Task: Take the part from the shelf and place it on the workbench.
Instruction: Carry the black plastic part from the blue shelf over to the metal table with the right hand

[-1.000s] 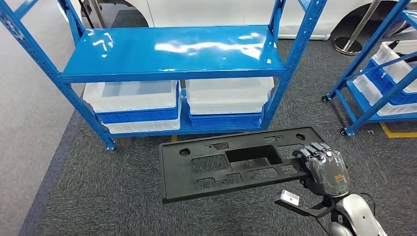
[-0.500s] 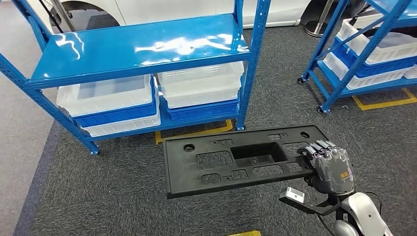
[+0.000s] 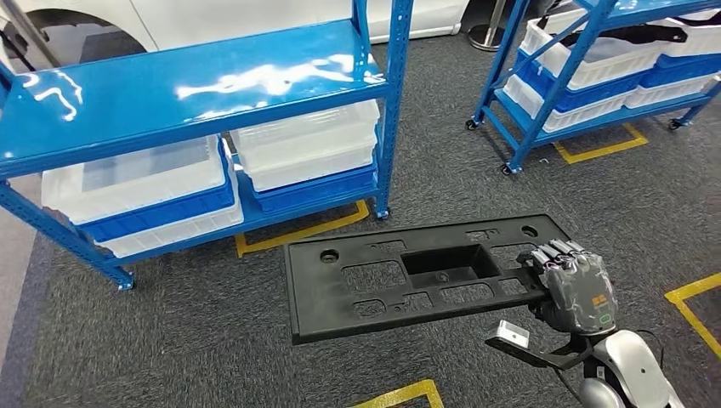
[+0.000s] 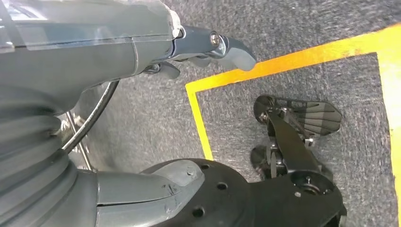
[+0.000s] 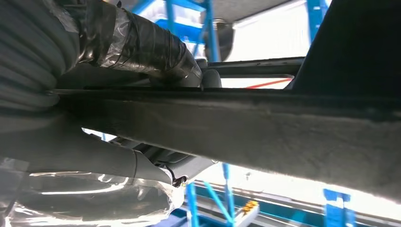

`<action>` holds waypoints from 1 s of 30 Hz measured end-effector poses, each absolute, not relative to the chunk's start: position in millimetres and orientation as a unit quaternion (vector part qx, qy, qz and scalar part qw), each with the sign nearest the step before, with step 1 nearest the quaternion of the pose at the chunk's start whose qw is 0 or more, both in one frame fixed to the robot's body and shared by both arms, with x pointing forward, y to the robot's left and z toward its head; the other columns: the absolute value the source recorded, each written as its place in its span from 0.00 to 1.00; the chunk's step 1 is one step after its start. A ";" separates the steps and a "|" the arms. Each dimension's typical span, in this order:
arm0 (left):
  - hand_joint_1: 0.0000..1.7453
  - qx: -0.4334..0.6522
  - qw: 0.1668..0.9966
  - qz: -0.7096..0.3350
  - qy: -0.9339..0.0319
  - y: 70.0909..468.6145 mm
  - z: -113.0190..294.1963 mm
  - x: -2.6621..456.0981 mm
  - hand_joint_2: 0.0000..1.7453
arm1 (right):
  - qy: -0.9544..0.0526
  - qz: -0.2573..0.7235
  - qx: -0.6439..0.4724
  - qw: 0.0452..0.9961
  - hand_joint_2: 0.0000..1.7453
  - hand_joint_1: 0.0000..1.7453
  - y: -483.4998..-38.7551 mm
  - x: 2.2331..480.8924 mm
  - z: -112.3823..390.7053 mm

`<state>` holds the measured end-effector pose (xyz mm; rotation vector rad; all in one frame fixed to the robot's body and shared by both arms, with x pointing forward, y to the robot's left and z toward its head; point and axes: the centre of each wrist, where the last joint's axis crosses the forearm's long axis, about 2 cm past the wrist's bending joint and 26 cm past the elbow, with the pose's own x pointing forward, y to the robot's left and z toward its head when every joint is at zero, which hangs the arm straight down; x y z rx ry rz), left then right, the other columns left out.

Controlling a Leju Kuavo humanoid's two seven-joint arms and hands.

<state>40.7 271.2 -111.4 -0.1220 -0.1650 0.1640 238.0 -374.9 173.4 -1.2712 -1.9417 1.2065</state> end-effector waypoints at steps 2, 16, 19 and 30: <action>0.00 -0.061 0.992 0.080 -0.082 270.8 -111.4 41.0 1.00 | -0.715 0.446 -0.470 0.261 1.00 1.00 -376.5 237.7 173.6; 0.00 -0.061 0.992 0.073 -0.083 270.3 -111.2 42.6 1.00 | -0.710 0.451 -0.474 0.259 1.00 1.00 -381.4 237.8 177.8; 0.00 -0.061 0.992 0.073 -0.082 270.8 -111.3 41.7 1.00 | -0.711 0.451 -0.474 0.259 1.00 1.00 -381.4 237.9 177.9; 0.00 -0.061 0.992 0.074 -0.081 270.7 -111.4 40.9 1.00 | -0.710 0.452 -0.475 0.257 1.00 1.00 -382.5 238.6 179.2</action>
